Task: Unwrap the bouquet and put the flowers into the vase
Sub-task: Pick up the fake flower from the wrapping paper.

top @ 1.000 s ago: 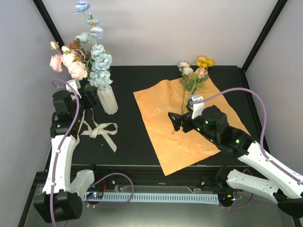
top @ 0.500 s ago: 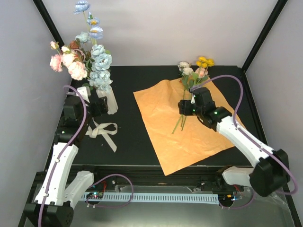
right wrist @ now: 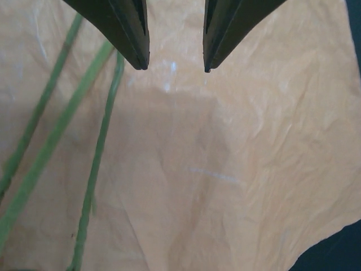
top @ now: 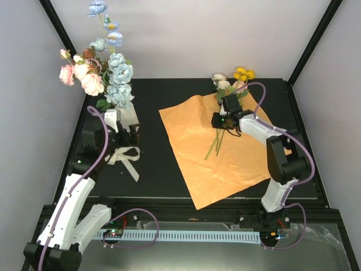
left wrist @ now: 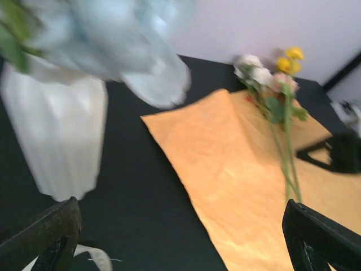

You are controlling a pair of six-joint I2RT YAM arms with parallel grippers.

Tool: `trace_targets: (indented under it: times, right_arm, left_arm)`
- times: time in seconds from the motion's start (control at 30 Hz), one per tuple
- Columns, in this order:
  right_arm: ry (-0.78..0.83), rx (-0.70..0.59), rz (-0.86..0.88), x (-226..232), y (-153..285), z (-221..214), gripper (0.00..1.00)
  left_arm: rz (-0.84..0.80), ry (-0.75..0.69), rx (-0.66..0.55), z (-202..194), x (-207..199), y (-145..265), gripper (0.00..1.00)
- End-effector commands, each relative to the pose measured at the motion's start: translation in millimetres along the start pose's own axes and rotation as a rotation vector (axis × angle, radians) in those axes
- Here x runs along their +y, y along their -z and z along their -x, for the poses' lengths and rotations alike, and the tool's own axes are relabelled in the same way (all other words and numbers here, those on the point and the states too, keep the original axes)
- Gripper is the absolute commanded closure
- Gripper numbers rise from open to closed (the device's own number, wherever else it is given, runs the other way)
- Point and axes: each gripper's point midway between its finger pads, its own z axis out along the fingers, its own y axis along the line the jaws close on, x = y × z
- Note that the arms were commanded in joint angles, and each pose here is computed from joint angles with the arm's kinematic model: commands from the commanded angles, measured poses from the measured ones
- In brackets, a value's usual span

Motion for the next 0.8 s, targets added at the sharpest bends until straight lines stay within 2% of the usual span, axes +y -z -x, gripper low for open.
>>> trace_targets:
  times: [0.0,0.2,0.3,0.63,0.77]
  right_arm:
    - [0.02,-0.033,-0.042,-7.0,-9.6,28.9,0.71]
    - [0.064,-0.014,-0.229,-43.1,-26.8,40.6,0.71]
    - [0.061,0.005,-0.218,-46.8,-35.7,40.5,0.71]
    - [0.05,0.087,-0.121,-44.1,-72.8,31.2,0.7]
    - [0.05,0.123,-0.134,-49.6,-82.0,27.7,0.72]
  left_arm:
    - [-0.286,-0.051,0.047,-18.9,-47.0,1.4,0.01]
    - [-0.505,-0.048,0.042,-38.5,-74.7,-0.5,0.01]
    - [-0.566,-0.023,0.043,-41.1,-82.5,2.8,0.01]
    - [-0.54,-0.054,0.033,-36.3,-80.8,4.3,0.01]
    - [-0.51,-0.072,0.018,-31.6,-77.6,4.1,0.01]
